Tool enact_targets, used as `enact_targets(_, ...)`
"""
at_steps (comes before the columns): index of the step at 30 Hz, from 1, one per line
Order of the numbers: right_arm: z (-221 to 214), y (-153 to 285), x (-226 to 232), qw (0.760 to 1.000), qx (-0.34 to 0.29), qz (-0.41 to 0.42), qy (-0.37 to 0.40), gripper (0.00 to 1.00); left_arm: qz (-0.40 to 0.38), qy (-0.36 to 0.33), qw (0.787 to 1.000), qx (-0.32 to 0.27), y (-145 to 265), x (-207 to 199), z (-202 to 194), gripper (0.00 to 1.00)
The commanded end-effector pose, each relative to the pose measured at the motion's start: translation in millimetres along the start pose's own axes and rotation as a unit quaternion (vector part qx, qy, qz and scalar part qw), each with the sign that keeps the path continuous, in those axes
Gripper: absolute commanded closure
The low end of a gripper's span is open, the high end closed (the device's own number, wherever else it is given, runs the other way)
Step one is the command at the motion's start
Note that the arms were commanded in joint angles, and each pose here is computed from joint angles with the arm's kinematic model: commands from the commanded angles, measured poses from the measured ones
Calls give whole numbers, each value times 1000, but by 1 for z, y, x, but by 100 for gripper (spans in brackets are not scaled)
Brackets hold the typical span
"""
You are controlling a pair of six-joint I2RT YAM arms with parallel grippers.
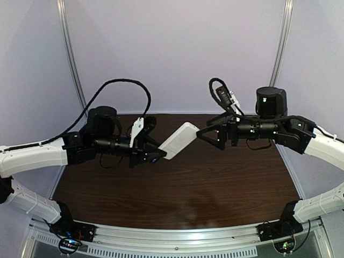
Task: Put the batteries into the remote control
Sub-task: Pass from the left arm to the right
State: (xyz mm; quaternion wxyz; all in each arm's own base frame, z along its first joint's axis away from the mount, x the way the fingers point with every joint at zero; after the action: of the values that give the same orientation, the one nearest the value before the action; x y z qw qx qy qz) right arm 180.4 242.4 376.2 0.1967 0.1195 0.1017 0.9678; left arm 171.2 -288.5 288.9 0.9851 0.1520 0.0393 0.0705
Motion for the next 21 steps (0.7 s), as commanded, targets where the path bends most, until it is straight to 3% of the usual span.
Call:
enact_targets(1,-15,-8,2,999,-6,41,-14,0,-68,36,993,-91,12,-2,35,100)
enact_targets(11,-22,-33,8,989,-13,138,-49,4,-129,108,982,-89,-11,3,29,100)
enact_targets(21,-29,-50,1,987,-16,138,-80,38,-151,158,972,-82,-29,11,20,100)
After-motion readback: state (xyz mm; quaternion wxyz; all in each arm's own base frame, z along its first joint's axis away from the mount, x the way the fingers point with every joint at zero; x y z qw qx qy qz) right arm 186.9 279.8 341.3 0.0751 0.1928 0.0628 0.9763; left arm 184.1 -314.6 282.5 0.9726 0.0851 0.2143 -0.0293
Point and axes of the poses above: each gripper's point midway between its finger pads, its own y axis back along the fingers, its own x axis along the line the jaws close on, z = x × y, the point moved 8 cm from there along y, back along the fingers, and after that the axes turned 6 degrees about y, right-handed, at the moved point
